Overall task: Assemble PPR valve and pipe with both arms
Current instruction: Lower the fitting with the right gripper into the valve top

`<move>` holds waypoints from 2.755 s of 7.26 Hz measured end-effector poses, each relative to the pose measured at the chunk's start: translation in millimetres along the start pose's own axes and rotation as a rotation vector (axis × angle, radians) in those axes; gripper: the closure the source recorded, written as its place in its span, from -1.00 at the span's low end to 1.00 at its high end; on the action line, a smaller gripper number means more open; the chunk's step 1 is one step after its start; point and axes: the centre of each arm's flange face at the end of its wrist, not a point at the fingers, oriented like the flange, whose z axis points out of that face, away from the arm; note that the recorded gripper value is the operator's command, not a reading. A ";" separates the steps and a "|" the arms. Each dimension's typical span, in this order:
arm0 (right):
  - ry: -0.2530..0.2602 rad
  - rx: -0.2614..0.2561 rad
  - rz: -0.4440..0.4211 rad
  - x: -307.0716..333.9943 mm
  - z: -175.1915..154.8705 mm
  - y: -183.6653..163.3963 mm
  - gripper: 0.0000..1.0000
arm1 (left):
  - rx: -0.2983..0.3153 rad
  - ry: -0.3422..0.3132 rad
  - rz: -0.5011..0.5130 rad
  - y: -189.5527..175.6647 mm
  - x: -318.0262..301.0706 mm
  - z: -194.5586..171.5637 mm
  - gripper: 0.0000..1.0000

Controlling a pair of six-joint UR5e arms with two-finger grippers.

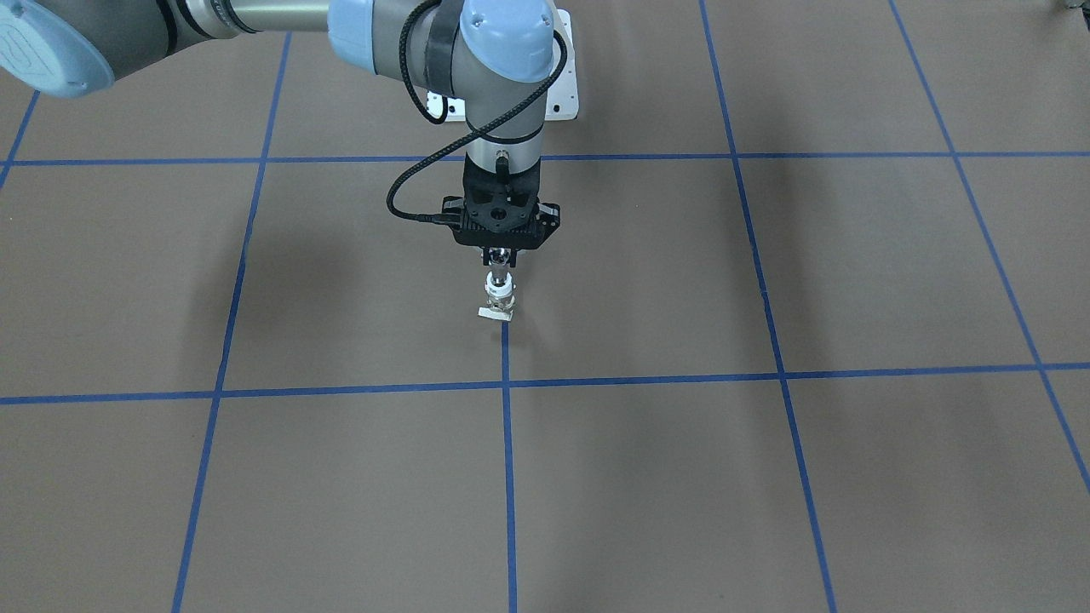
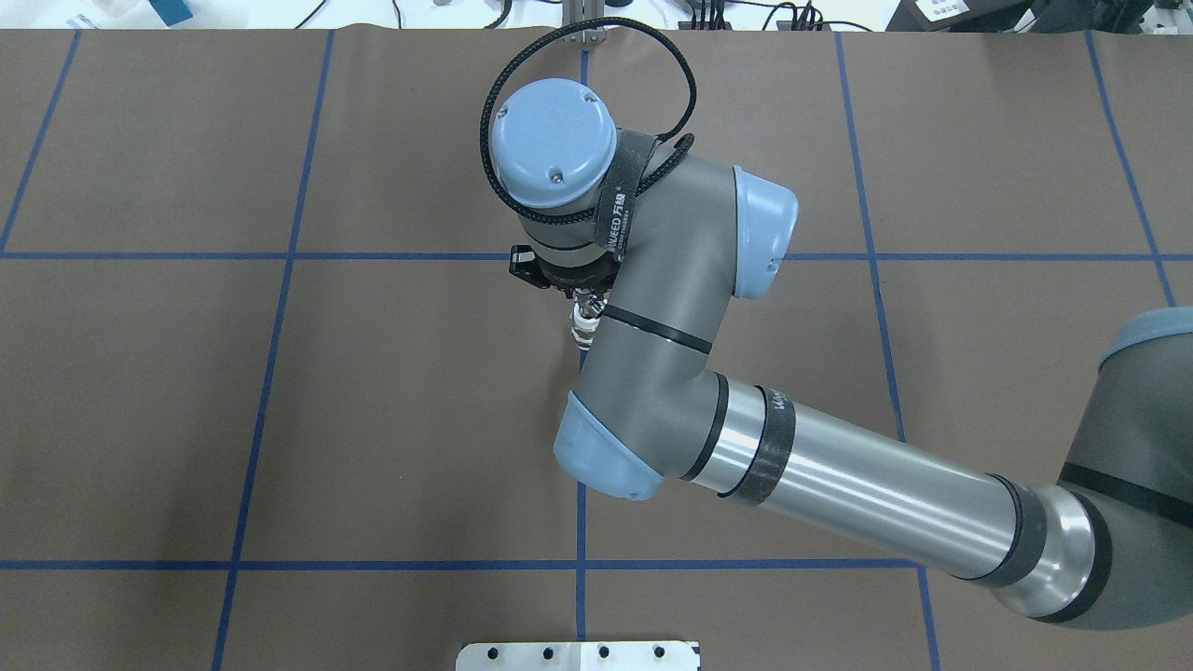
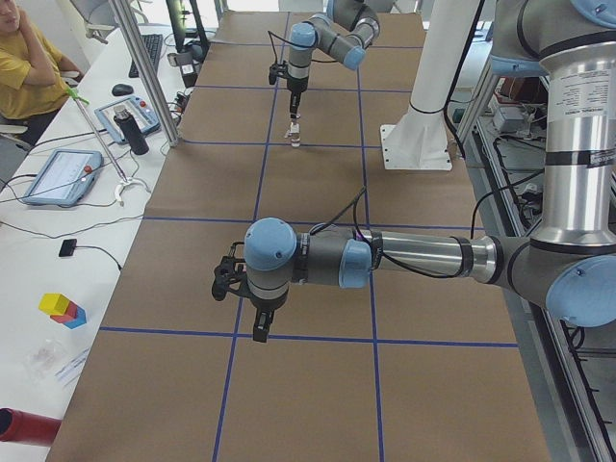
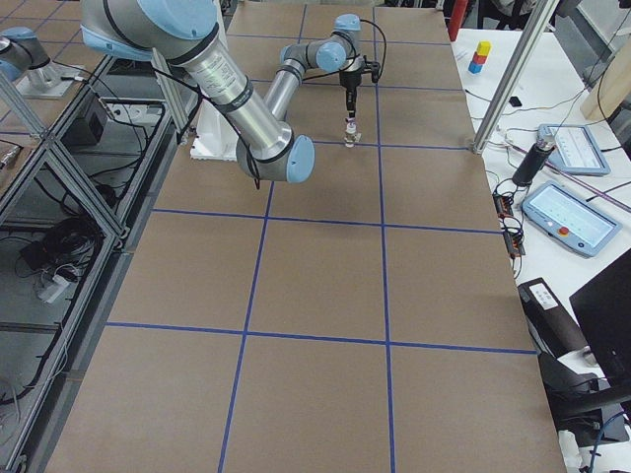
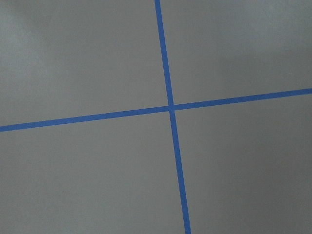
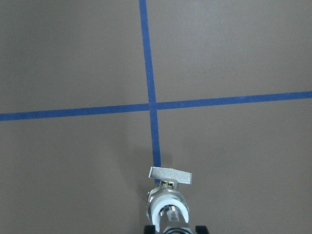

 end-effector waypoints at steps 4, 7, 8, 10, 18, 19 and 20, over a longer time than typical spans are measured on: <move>0.003 -0.002 -0.006 -0.1 3.2 2.4 1.00 | 0.002 0.000 0.003 -0.7 0.5 -0.5 -1.00; 0.003 -0.002 -0.016 3.3 8.7 2.4 1.00 | 0.001 0.000 0.003 -0.8 0.7 0.1 -1.00; 0.001 -0.002 -0.018 6.3 12.9 2.5 1.00 | 0.001 0.000 0.003 -0.8 0.8 0.1 -1.00; -0.002 -0.001 -0.020 8.9 16.7 2.9 1.00 | 0.001 0.000 0.003 -1.6 1.2 -0.3 -1.00; -0.006 0.021 -0.037 4.2 27.6 8.9 -0.98 | -0.002 0.001 0.002 -0.7 0.7 1.2 -1.00; -0.008 0.029 -0.042 3.8 24.6 7.3 -0.98 | -0.002 0.001 0.002 -0.4 0.6 1.4 -1.00; -0.017 0.035 -0.046 6.0 17.2 -0.3 -0.98 | -0.003 0.001 0.002 0.0 0.2 1.8 -1.00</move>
